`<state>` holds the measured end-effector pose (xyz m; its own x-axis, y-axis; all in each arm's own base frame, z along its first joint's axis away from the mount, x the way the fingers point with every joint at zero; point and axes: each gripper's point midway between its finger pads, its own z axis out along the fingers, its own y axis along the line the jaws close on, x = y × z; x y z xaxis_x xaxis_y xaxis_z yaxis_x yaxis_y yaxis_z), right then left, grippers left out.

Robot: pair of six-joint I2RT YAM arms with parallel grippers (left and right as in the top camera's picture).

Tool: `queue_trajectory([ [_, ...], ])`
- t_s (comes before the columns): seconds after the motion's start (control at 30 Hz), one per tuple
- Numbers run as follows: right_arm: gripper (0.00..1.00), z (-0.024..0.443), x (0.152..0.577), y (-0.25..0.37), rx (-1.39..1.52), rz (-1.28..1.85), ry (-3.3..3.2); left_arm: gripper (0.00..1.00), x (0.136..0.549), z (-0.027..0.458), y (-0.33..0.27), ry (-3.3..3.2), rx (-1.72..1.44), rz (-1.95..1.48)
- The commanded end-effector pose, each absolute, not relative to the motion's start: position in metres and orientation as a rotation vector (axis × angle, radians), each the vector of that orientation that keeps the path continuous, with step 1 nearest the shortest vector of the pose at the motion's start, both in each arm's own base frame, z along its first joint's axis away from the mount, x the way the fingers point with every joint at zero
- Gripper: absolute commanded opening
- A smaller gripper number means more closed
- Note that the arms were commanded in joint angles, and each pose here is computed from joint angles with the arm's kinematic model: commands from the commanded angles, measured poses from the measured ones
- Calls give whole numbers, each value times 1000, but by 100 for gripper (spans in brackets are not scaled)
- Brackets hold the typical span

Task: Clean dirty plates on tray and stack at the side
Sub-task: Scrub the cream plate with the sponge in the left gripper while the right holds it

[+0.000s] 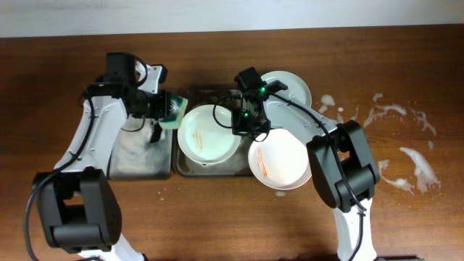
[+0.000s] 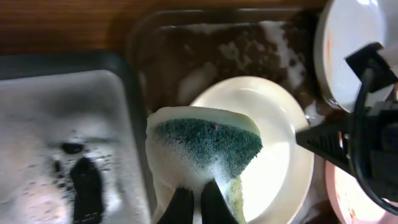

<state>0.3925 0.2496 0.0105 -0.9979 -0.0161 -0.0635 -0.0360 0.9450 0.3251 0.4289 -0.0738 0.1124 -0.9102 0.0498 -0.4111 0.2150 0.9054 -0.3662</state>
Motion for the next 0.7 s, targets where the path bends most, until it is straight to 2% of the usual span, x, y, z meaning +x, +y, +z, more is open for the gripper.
queue_trajectory([
  [0.0, 4, -3, 390, 243, 1, 446, 3063, 0, 425, 115, -98, 2700, 140, -406],
  [0.1, 4, -3, 391, 243, 2, 448, 3059, 0, 424, 87, -130, 2730, 117, -330],
  [0.2, 4, -3, 391, 243, 2, 448, 3059, 0, 428, 42, -125, 2793, -84, -148],
  [0.37, 4, -2, 392, 244, 0, 451, 3053, 1, 407, 5, -126, 2933, -85, -144],
  [0.43, 4, -2, 392, 244, 0, 452, 3053, 0, 391, 4, -136, 2994, 74, -236],
  [0.5, 4, -3, 391, 243, 1, 450, 3056, 0, 384, 8, -156, 2963, 374, -401],
  [0.57, 4, -3, 391, 243, 1, 450, 3056, 0, 388, 8, -161, 2903, 531, -424],
  [0.67, 4, -2, 391, 244, 0, 456, 3058, 1, 416, -20, -137, 2888, 396, -164],
])
